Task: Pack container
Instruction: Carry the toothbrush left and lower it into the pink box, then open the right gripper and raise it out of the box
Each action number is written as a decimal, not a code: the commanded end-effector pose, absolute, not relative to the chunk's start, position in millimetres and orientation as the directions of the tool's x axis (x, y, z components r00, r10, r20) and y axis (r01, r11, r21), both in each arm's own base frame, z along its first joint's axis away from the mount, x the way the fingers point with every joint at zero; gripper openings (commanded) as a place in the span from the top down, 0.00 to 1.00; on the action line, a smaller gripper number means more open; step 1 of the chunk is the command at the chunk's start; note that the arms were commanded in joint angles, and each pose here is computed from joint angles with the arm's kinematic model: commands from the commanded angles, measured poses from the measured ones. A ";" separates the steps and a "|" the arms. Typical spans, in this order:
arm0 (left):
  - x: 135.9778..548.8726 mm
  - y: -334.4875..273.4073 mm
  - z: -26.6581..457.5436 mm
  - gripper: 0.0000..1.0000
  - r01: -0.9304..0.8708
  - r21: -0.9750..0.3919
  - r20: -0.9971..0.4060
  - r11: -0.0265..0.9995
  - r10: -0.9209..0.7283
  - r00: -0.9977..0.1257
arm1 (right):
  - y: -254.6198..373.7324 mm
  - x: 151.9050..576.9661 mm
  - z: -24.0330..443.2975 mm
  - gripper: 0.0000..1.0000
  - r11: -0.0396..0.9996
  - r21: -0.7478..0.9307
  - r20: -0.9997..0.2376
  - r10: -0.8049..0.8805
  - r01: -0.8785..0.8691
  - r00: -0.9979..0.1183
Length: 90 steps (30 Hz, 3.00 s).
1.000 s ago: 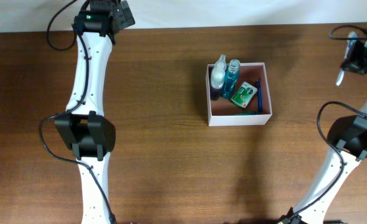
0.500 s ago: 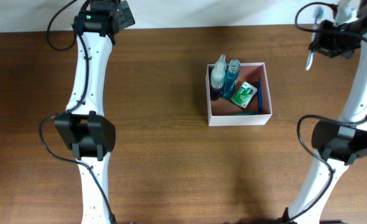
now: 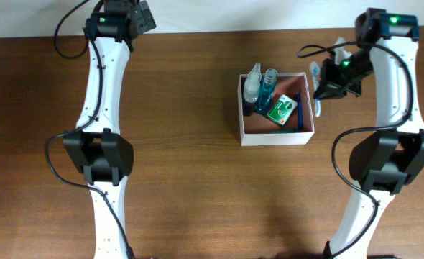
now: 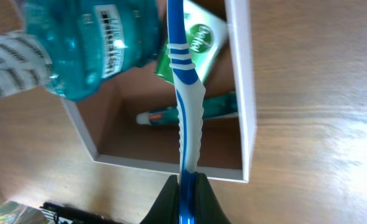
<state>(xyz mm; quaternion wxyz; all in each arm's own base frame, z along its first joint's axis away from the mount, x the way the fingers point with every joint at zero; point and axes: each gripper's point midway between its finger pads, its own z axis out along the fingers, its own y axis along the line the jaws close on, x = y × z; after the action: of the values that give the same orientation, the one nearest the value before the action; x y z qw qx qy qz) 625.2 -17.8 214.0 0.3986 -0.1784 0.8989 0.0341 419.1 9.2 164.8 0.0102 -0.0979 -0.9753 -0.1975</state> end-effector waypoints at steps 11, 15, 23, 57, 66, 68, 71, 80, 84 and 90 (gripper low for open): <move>626.4 -18.3 214.2 0.01 -0.351 -0.091 -0.729 0.932 -0.303 -0.613 | 33.2 426.1 166.5 0.96 0.887 0.348 0.073 0.296 0.303 -0.952; 626.4 -18.3 214.0 0.01 -0.351 -0.091 -0.729 0.932 -0.303 -0.614 | 33.4 432.1 166.7 0.96 0.851 0.346 0.086 0.391 0.396 -0.916; 626.4 -18.3 214.0 0.01 -0.351 -0.091 -0.729 0.932 -0.303 -0.614 | 56.8 429.3 166.7 0.96 0.866 0.345 0.092 0.352 0.362 -0.931; 626.4 -18.3 214.0 0.01 -0.351 -0.091 -0.729 0.932 -0.303 -0.614 | 65.0 426.8 159.9 0.75 0.803 0.205 0.104 0.550 0.559 -0.828; 626.4 -18.3 214.2 0.01 -0.351 -0.091 -0.729 0.932 -0.303 -0.613 | 57.6 427.6 158.9 0.63 0.806 0.182 0.086 0.558 0.564 -0.825; 626.4 -18.3 214.2 0.01 -0.351 -0.091 -0.729 0.932 -0.303 -0.613 | 45.8 427.9 159.0 0.61 0.805 0.159 0.068 0.568 0.571 -0.820; 626.3 -18.2 214.1 0.01 -0.351 -0.091 -0.729 0.932 -0.303 -0.614 | 19.4 419.9 164.5 0.61 0.787 0.139 0.087 0.596 0.602 -0.799; 626.4 -18.3 214.0 0.01 -0.351 -0.091 -0.729 0.932 -0.303 -0.614 | -36.1 408.5 213.9 0.55 0.821 0.263 -0.008 0.527 0.506 -0.850; 626.4 -18.3 214.2 0.01 -0.351 -0.091 -0.729 0.932 -0.303 -0.613 | -43.3 396.2 252.5 0.55 0.854 0.304 -0.121 0.475 0.422 -0.872; 626.4 -18.3 214.2 0.01 -0.351 -0.091 -0.729 0.932 -0.303 -0.613 | -35.4 354.6 328.2 0.21 0.939 0.265 -0.373 0.309 0.219 -0.875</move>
<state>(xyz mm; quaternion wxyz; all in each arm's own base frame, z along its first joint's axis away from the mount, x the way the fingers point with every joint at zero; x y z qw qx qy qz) 625.2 -17.8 214.0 0.3986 -0.1784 0.8989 0.0341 383.8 -44.6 274.2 -0.1296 -0.2069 -0.9621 -0.1219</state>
